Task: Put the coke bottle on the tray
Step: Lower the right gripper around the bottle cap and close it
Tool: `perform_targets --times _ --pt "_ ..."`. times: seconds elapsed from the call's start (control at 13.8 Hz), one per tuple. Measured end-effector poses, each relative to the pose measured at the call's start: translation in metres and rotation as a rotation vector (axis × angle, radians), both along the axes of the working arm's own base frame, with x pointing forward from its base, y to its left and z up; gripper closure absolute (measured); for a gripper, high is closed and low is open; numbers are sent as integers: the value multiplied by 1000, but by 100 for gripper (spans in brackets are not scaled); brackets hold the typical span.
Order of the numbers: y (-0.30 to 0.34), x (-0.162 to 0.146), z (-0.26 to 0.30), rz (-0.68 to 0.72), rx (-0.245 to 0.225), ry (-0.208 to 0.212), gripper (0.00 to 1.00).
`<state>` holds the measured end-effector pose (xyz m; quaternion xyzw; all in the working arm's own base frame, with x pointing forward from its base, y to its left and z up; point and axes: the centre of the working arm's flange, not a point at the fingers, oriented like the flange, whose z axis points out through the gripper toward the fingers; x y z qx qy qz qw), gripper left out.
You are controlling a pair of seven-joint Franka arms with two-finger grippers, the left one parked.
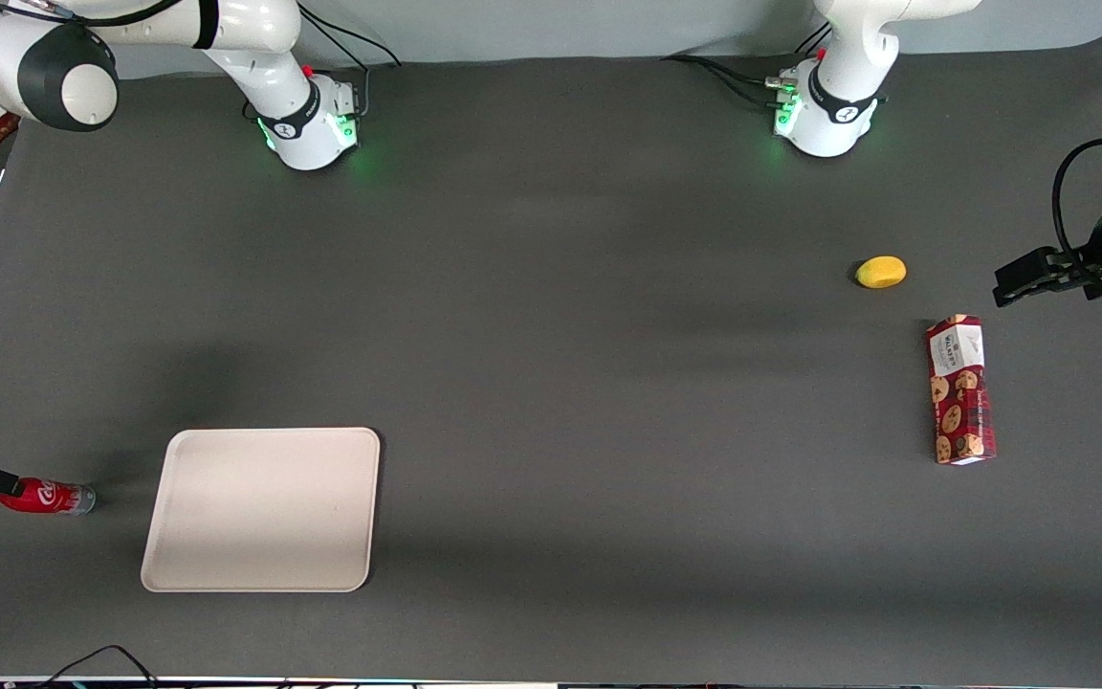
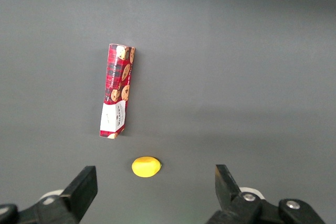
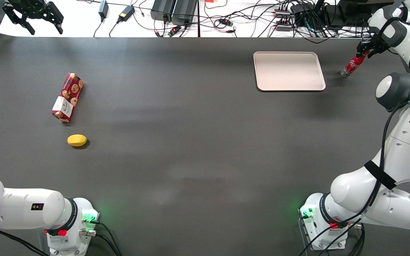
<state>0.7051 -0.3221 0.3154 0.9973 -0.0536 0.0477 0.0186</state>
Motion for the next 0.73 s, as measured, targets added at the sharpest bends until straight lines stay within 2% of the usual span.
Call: perform_targets --times 0.07,0.15,0.51,0.73 --pt "0 0 0 0 1 -1 62" --pt "1 1 1 0 3 -3 67" --pt "1 1 2 1 1 -6 67" --pt "2 7 29 6 -17 -47 67"
